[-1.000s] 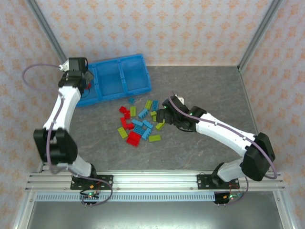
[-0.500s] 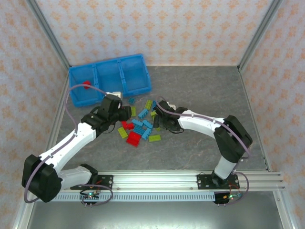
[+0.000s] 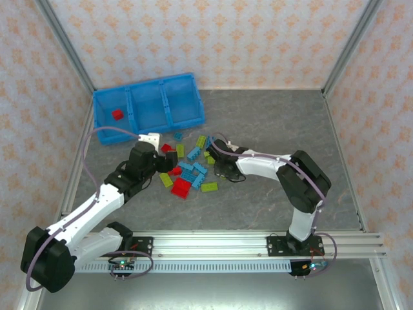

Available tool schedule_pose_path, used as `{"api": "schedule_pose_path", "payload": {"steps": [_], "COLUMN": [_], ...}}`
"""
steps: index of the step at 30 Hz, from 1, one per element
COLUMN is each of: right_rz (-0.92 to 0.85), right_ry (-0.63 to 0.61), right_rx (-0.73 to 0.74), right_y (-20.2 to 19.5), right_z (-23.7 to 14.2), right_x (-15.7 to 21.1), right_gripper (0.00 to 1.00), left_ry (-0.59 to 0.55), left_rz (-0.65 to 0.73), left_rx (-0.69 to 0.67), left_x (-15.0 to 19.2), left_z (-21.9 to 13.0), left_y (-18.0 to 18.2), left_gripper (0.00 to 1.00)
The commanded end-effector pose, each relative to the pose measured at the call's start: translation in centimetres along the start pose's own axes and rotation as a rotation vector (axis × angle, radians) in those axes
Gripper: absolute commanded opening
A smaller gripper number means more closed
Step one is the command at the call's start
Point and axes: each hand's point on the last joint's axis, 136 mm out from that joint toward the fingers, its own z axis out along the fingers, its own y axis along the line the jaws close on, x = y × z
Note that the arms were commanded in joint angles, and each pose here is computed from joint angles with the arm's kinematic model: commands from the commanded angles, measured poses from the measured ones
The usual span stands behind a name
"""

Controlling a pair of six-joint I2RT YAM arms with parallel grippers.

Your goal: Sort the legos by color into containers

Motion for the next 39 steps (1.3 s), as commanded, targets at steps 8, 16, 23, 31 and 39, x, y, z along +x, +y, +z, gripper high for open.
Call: {"api": "schedule_pose_path", "payload": {"steps": [8, 16, 23, 31, 39], "right_rz": [-0.281, -0.416, -0.436, -0.441, -0.41], "right_ry": [-0.566, -0.584, -0.558, -0.556, -0.546], "right_rx": [-0.306, -0.327, -0.265, -0.31, -0.327], "right_y": [5.7, 14.5, 19.4, 23.5, 23.1], "right_z": [-14.7, -12.3, -4.3, 1.0, -4.2], "right_x": [-9.0, -17.3, -22.8, -24.8, -25.3], "right_gripper": [0.04, 0.04, 0.03, 0.19, 0.44], "left_ry": [-0.116, -0.149, -0.175, -0.183, -0.132], "left_rz": [-0.05, -0.059, -0.053, -0.065, -0.045], "left_rx": [-0.066, -0.143, -0.159, -0.138, -0.228], "left_x": [-1.8, -1.3, -1.2, -1.3, -0.8], "left_z": [-1.2, -1.5, -1.7, -1.7, -1.0], "left_y": [1.5, 3.2, 3.6, 3.3, 4.5], "left_gripper": [1.0, 1.0, 1.0, 1.0, 1.0]}}
